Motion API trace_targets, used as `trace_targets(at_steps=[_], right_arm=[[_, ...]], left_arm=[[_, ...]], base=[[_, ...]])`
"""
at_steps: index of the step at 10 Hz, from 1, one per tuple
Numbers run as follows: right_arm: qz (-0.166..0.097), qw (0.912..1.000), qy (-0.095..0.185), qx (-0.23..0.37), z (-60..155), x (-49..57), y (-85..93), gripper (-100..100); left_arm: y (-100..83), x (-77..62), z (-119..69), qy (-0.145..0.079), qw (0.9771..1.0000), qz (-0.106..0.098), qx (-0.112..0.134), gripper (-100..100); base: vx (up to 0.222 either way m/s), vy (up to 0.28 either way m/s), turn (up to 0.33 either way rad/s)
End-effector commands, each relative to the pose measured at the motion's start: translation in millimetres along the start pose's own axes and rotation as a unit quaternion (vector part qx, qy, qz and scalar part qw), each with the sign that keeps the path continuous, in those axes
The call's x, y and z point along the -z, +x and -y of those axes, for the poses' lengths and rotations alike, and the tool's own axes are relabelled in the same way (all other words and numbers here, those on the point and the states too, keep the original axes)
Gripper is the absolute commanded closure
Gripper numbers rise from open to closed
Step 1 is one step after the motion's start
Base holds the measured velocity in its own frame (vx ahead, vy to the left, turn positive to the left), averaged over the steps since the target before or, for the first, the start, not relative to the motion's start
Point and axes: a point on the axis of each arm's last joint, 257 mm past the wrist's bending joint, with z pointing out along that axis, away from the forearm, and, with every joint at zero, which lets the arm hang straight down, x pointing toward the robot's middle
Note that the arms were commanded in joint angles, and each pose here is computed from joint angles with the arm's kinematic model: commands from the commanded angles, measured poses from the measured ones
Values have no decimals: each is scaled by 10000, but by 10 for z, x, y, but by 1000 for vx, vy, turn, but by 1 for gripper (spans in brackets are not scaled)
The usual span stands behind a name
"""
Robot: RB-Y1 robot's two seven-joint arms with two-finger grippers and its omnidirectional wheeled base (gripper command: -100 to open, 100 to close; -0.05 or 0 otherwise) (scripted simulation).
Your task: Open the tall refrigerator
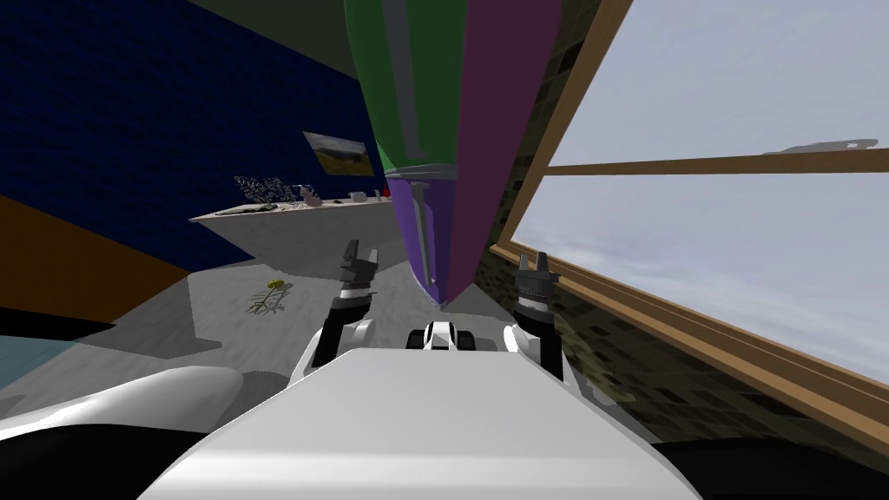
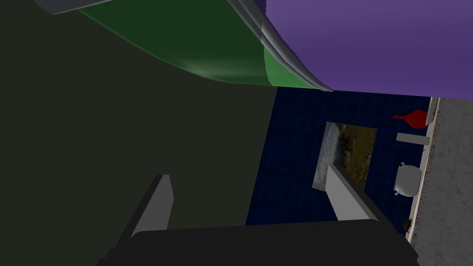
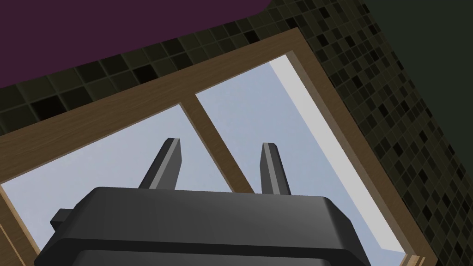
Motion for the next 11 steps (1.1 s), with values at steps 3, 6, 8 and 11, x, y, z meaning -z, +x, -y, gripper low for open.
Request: trace_targets(at_steps=[3, 6, 8, 11], right_arm=[[0, 10000, 0, 0, 0, 0, 0, 0], [0, 10000, 0, 0, 0, 0, 0, 0], [0, 10000, 0, 0, 0, 0, 0, 0], [0, 10000, 0, 0, 0, 0, 0, 0]], left_arm=[[316, -340, -6, -36, 9989, -452, 88, -100], [411, -462, -7, -76, 9984, -537, 135, -100], [503, -569, 10, -87, 9979, -617, 180, -100], [703, -784, 93, -60, 9966, -777, 277, -100]], base=[[31, -36, 3], [23, -22, 2], [18, -20, 3], [26, -22, 4]])
